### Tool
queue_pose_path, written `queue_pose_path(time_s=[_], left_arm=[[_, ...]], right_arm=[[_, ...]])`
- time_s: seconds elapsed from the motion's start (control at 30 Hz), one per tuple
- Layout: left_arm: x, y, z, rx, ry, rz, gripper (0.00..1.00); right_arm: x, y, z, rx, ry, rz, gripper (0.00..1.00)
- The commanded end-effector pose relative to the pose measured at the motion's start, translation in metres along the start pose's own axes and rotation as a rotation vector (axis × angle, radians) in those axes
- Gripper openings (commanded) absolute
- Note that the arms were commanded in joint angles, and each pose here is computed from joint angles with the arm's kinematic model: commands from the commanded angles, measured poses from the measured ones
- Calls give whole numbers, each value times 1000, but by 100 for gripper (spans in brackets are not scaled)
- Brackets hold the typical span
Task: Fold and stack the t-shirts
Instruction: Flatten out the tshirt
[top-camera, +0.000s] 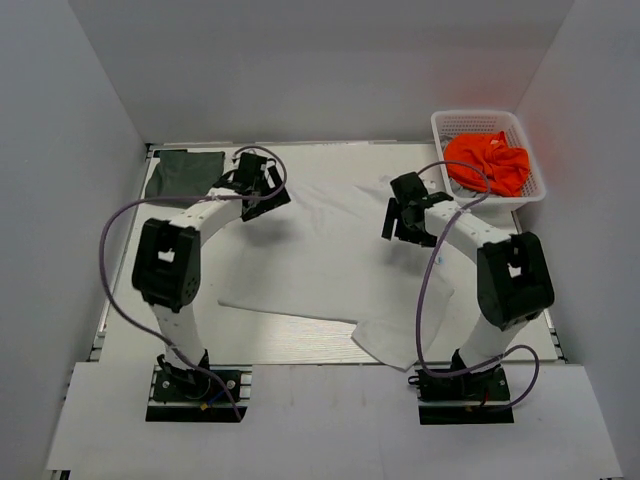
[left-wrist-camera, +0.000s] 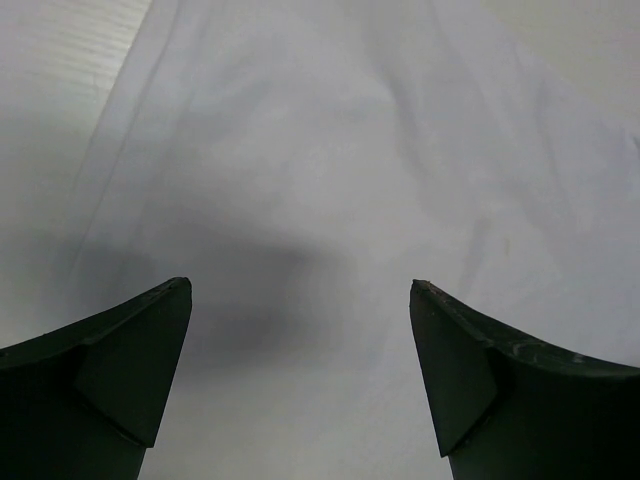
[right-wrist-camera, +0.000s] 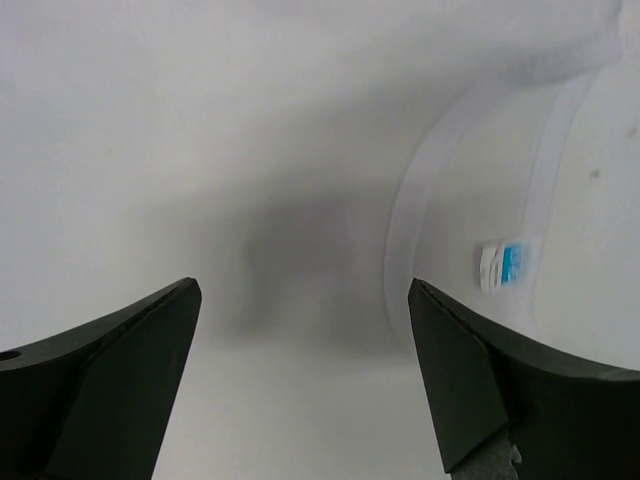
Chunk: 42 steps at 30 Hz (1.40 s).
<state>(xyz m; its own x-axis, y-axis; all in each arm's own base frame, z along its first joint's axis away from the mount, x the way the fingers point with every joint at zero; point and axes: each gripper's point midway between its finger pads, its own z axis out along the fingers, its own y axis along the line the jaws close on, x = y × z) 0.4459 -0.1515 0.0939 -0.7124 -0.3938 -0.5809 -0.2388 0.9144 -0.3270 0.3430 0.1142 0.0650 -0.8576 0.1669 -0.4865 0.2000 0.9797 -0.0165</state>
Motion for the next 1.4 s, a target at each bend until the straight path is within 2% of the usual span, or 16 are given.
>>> queue_pose_path(time_s=[0.0,0.13,0.27,0.37,0.47,0.63,0.73,0.83,0.93,1.0,1.03,1.13,1.2,1.23,1.37], left_arm=[[-17,-22,30,58,-16,53,100],[-16,-22,60,59,11,56,100],[8,3,89,-50,86,78,100],[18,45,85,-230,122,37,100],[19,82,68,-396,94,19,100],[24,109,52,-441,79,-8,100],[15,99,53,-401,68,12,100],[5,85,58,-342,62,40,100],[-2,78,56,-311,43,40,100],[-14,68,48,-275,13,31,100],[-15,65,45,-262,10,28,100],[-28,51,36,-219,-23,69,100],[-36,42,30,-195,-49,85,100],[-40,40,25,-188,-59,94,100],[-44,23,12,-107,-49,97,100]], right_arm=[[-38,10,16,-43,-67,-25,90],[-48,15,46,-57,-42,-86,90],[-62,31,60,-86,-24,-134,90],[-57,43,71,-129,11,-180,90],[-49,57,76,-195,27,-196,90],[-56,90,80,-338,22,-208,90],[-74,95,72,-336,-22,-205,90],[-116,106,34,-407,-172,-224,90],[-147,120,7,-483,-255,-234,90],[-150,125,13,-500,-251,-251,90],[-167,131,5,-512,-286,-252,90],[-170,136,34,-490,-240,-255,90],[-191,145,36,-502,-274,-244,90],[-187,143,54,-488,-249,-239,90],[-200,149,72,-492,-273,-256,90]])
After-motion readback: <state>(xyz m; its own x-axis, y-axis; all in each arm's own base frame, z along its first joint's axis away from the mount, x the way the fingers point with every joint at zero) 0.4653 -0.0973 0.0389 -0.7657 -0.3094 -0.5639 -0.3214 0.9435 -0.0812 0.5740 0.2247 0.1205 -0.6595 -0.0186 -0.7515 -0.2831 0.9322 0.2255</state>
